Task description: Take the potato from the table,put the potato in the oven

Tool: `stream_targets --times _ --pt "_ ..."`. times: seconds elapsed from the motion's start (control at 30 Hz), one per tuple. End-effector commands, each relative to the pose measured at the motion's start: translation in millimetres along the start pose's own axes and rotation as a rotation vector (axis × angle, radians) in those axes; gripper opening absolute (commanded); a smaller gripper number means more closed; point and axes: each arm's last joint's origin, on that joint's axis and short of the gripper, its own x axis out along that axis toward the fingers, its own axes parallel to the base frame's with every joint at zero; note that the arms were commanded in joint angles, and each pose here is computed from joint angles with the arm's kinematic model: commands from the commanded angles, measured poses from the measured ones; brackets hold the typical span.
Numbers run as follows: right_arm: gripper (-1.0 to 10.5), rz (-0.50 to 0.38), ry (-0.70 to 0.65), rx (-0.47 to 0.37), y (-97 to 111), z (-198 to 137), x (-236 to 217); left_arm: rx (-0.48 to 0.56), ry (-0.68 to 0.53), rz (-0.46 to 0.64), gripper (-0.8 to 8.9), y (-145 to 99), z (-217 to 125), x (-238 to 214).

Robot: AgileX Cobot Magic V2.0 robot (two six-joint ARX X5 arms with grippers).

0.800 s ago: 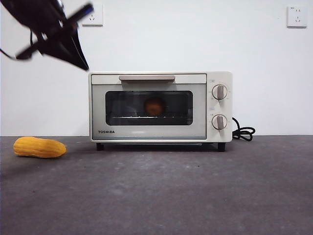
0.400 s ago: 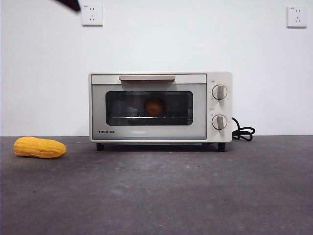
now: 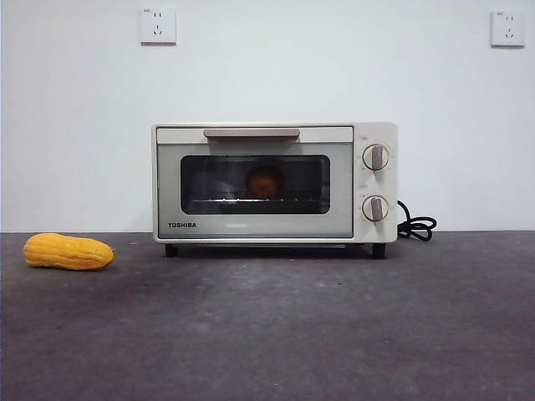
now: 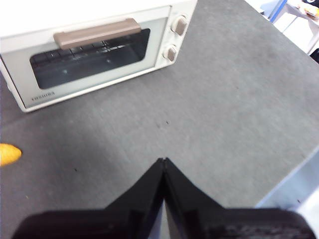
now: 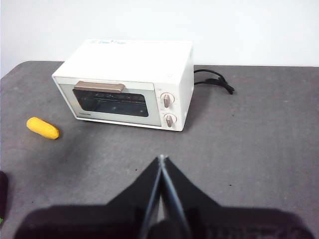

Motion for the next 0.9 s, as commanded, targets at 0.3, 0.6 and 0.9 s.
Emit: stream_targets --times 0.3,0.6,0.9 --pt "0.0 -0.01 0.024 -0.01 0 -3 1 -0.048 -0.078 -0.045 -0.04 -7 -23 -59" --pt "0.0 -0.009 0.024 -0.01 0 -3 1 -0.061 -0.007 -0.031 -0.04 -6 -42 -75" --pt "0.0 -0.009 0.024 -0.01 0 -3 1 0.013 0.075 -0.011 -0.04 -5 -34 -52"
